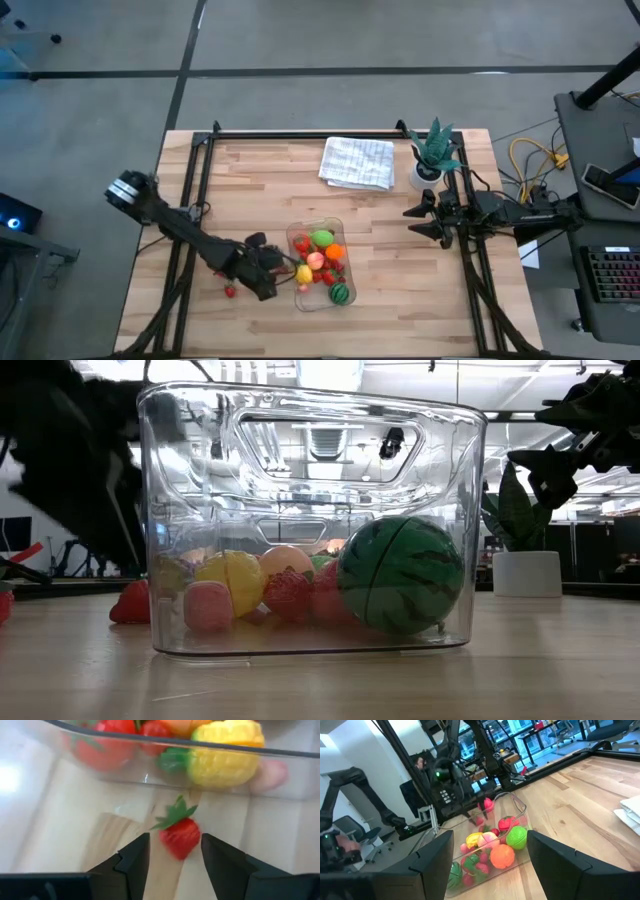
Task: Pick and placing Produce into tupperware
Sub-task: Put the red strawberry into the transparent bin
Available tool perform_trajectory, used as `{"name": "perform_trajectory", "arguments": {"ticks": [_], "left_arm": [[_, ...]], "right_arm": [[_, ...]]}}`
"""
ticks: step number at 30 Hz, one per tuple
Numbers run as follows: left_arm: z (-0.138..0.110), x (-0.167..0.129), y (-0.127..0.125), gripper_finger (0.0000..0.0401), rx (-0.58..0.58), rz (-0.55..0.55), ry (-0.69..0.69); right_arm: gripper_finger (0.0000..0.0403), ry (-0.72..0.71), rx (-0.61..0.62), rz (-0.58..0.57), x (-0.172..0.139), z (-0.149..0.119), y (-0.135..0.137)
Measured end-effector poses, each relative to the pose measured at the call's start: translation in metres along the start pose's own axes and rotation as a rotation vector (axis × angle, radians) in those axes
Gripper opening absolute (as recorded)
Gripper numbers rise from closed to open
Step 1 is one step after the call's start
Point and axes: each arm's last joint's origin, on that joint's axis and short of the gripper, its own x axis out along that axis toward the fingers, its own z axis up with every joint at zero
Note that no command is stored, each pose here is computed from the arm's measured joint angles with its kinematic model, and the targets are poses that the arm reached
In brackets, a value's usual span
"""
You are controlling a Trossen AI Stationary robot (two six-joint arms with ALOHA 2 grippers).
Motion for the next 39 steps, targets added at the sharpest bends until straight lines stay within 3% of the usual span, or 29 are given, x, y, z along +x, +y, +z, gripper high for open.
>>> {"name": "perform_trajectory", "arguments": {"ticks": [10,17,28,39], "left_arm": [[0.023,-0.069,0.031,0.0163,0.155,-0.034,-0.198],[0.003,-0.041,0.031,0.0163,0.083,-0.081,-0.029],[-0.005,0.009,0.009,0.0163,0.042,-0.102,0.068],[-0.002,0.012,0.007,0.0164,0.022,-0.088,0.044]], "right_arm": [[0.0242,0.0,0.0,0.0,0.0,0.0,0.0],[0.0242,0.0,0.0,0.0,0.0,0.0,0.0],[0.0242,0.0,0.0,0.0,0.0,0.0,0.0],[0.0242,0.0,0.0,0.001,0.0,0.0,0.0]]}}
